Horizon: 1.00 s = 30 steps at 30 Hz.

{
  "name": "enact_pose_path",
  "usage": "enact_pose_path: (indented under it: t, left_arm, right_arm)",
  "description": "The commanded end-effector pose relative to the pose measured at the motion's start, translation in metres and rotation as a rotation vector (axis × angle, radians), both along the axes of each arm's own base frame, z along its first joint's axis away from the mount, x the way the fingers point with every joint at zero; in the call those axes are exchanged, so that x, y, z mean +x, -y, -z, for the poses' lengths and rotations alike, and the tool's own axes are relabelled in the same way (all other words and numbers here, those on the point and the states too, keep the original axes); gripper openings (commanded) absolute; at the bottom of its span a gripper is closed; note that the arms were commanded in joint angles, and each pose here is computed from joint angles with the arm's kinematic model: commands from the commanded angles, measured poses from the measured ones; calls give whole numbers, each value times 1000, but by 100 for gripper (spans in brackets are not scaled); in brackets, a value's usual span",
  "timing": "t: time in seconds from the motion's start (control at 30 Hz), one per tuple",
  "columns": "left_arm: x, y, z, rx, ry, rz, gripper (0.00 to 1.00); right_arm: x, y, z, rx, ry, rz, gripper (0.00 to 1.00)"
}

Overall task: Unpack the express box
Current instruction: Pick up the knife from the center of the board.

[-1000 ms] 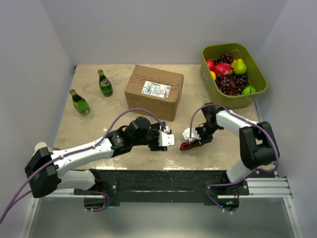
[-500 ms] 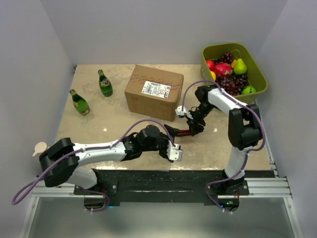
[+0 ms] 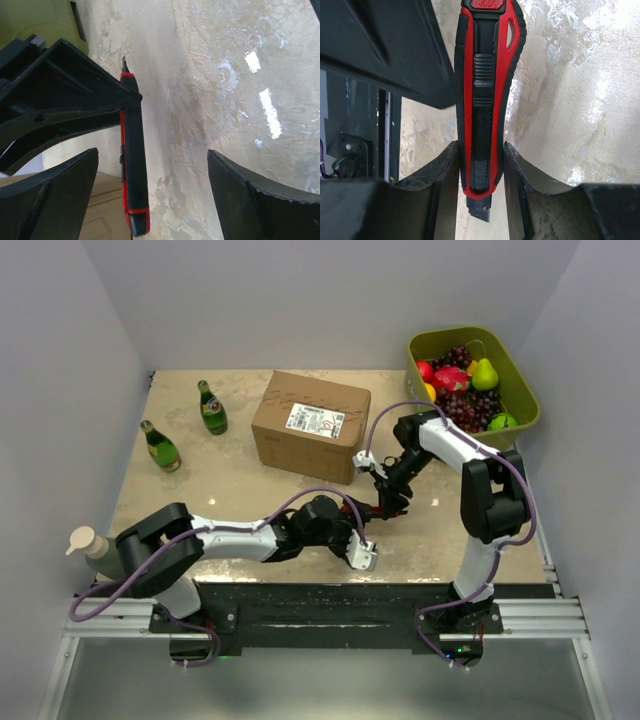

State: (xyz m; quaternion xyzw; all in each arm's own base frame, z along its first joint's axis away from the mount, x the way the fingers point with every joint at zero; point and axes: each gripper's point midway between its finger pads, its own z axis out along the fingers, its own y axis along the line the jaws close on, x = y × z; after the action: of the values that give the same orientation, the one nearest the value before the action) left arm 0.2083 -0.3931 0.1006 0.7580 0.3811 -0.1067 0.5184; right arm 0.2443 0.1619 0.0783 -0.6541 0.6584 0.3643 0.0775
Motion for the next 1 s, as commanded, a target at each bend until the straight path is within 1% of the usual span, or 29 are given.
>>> enact_pose_path:
  t: [0.0,0.13,0.2,0.37,0.4,0.47,0.57,0.6,0.77,0.87,0.9,0.97]
  left_arm:
    - [15,27,-31,-74,144,38,90]
    - [21,32,-22,-42,167,50,82]
    - [23,36,-25,-51,168,46,82]
    - [25,43,-15,-19,150,59,69]
    - [25,43,-14,-12,147,58,65]
    - [28,43,-11,-1,149,54,60]
    - [35,43,-6,27,154,30,48]
    - [37,43,-3,39,151,24,46]
    - [44,37,4,60,174,-4,46]
    - [48,35,6,70,164,-14,38]
    - [47,34,8,80,162,-14,38]
    - [49,31,14,96,160,-28,41]
  right_arm:
    - [-33,-3,-30,16,-131,29,8]
    - [-37,-2,-31,15,-135,28,9]
    - [-38,-2,-32,13,-135,28,9]
    - [-41,-2,-34,15,-131,28,9]
    - [-42,-1,-34,13,-133,29,9]
    - [-43,0,-32,6,-137,27,9]
    - [-45,0,-31,5,-146,29,9]
    - [-46,0,-31,6,-152,31,9]
    - [-48,-5,-29,16,-197,58,9]
    - [-48,-5,-28,14,-208,65,8]
    - [-49,-5,-28,14,-209,63,8]
    - [-48,-5,-29,17,-207,66,8]
